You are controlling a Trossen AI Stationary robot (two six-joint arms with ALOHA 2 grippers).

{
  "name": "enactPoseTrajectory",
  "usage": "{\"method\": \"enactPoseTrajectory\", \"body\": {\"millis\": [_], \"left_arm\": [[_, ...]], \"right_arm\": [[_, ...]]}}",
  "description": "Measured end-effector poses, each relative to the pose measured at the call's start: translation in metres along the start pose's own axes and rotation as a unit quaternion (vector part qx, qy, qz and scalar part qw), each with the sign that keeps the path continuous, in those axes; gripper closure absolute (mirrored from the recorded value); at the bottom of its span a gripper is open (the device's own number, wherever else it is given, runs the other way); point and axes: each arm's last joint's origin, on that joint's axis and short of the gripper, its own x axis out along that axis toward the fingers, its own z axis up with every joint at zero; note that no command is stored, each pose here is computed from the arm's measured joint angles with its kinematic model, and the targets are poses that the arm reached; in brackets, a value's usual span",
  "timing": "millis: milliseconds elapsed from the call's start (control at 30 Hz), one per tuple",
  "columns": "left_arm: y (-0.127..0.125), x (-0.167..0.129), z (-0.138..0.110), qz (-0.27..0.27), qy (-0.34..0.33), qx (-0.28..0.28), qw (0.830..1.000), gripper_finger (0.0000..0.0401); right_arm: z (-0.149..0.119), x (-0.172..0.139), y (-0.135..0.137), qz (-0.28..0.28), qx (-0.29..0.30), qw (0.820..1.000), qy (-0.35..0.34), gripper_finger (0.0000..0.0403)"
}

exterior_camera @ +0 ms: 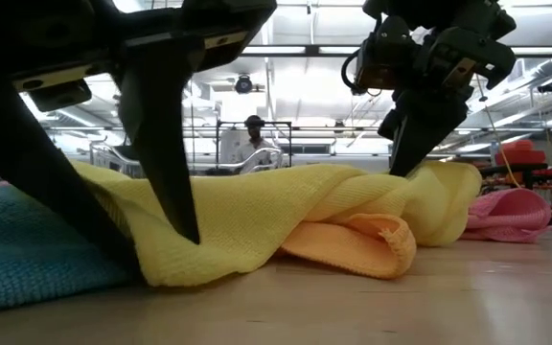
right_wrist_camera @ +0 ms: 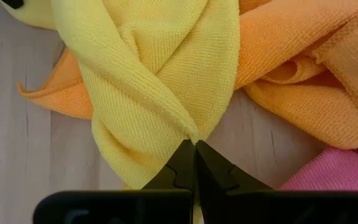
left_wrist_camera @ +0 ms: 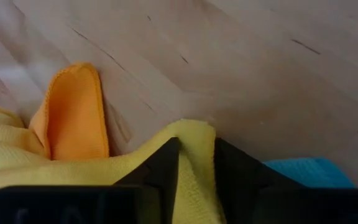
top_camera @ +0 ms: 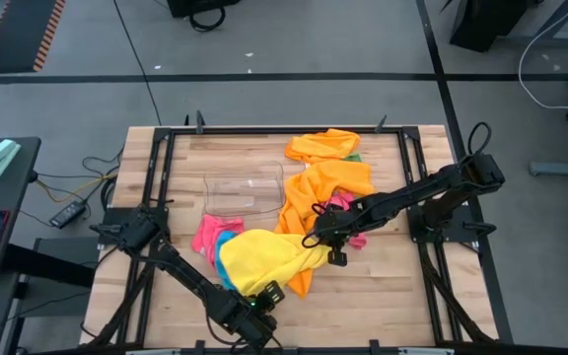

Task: Fold microfiber towels
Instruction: Fold the yellow microfiber cloth

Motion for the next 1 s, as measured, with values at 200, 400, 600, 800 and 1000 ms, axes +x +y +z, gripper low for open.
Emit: {"method": "enactPoseTrajectory", "body": {"millis": [200,400,600,800,1000], "left_arm": [[0.001,0.0,0.002,0.003,-0.008,-0.026,1.0,0.0384],[0.003,-0.002,0.008,0.013,-0.038,-0.052,0.998,0.0384],[0.019,-0.031,0.008,0.016,-0.062,-0.129,0.99,0.0392],[0.038,-0.068,0.005,0.02,-0.098,-0.218,0.971,0.0385],[0.041,-0.086,-0.003,0.012,-0.088,-0.26,0.962,0.0393]], "right_arm": [[0.0,0.0,0.0,0.0,0.0,1.0,0.0,0.0393],[0.0,0.0,0.0,0.0,0.0,1.0,0.0,0.0393],[0.0,-0.005,0.001,0.024,-0.002,1.0,0.003,0.0393],[-0.002,-0.028,0.004,0.047,-0.023,0.999,-0.004,0.0393],[-0.009,-0.056,0.024,0.086,-0.085,0.992,-0.03,0.0393]]}}
